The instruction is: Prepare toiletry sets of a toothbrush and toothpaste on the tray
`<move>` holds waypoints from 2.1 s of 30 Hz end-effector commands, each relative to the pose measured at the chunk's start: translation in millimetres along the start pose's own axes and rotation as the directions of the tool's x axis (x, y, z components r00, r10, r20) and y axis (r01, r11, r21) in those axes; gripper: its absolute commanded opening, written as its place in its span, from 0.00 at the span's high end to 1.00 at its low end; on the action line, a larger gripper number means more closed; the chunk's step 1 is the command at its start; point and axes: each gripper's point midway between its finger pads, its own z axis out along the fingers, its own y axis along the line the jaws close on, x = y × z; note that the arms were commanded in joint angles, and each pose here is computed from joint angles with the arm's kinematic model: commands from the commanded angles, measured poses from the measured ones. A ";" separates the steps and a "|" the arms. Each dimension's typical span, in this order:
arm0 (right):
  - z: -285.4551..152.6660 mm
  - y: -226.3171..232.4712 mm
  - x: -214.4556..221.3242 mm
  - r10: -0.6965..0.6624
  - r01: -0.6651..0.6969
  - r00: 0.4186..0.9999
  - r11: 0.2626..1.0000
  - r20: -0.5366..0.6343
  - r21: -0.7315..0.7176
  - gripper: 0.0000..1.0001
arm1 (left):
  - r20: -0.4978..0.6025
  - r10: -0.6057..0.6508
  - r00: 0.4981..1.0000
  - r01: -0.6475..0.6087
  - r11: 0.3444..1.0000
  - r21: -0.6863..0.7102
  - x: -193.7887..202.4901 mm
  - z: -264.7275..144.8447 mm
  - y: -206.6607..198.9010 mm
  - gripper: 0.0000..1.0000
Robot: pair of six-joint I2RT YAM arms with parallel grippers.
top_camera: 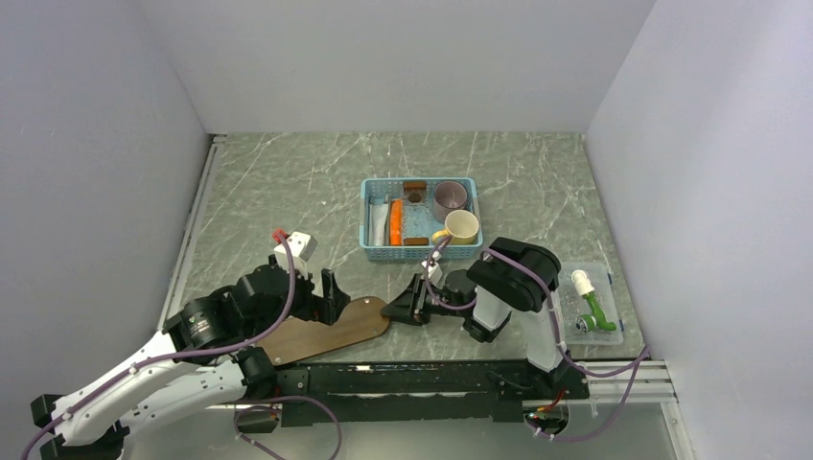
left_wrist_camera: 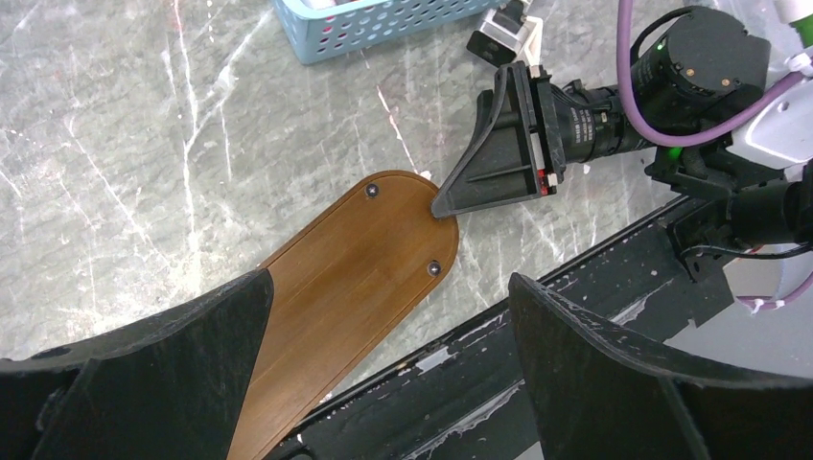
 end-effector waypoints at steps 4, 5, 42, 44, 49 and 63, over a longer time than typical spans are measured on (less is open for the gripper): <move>4.0 55.5 -5.6 -0.134 0.140 0.990 0.963 0.040 -0.232 0.75 | 0.003 0.015 1.000 -0.015 1.000 0.009 0.0 5.1 -2.5 0.01; 4.0 56.0 -5.7 -0.135 0.141 0.990 0.962 0.041 -0.233 0.78 | 0.006 0.014 1.000 -0.014 1.000 0.009 -0.7 4.7 -2.6 0.01; -97.1 -6.2 -35.4 -0.156 0.150 0.956 0.988 0.250 0.042 1.00 | -0.051 -0.025 0.998 0.027 0.999 0.034 9.2 30.4 -18.1 0.01; -98.8 -12.8 -36.1 -0.175 0.160 0.953 0.984 0.247 0.081 1.00 | -0.060 -0.030 0.998 0.032 0.999 0.032 11.7 33.2 -18.6 0.01; -102.8 -34.5 -41.5 -0.232 0.180 0.946 0.956 0.228 0.230 1.00 | -0.067 -0.031 0.997 0.034 0.999 0.037 13.4 37.1 -20.8 0.01; -144.4 -72.0 -49.9 -0.324 0.158 0.920 0.821 0.220 0.549 1.00 | -0.101 -0.029 0.995 0.031 0.999 0.024 18.7 50.3 -24.0 0.01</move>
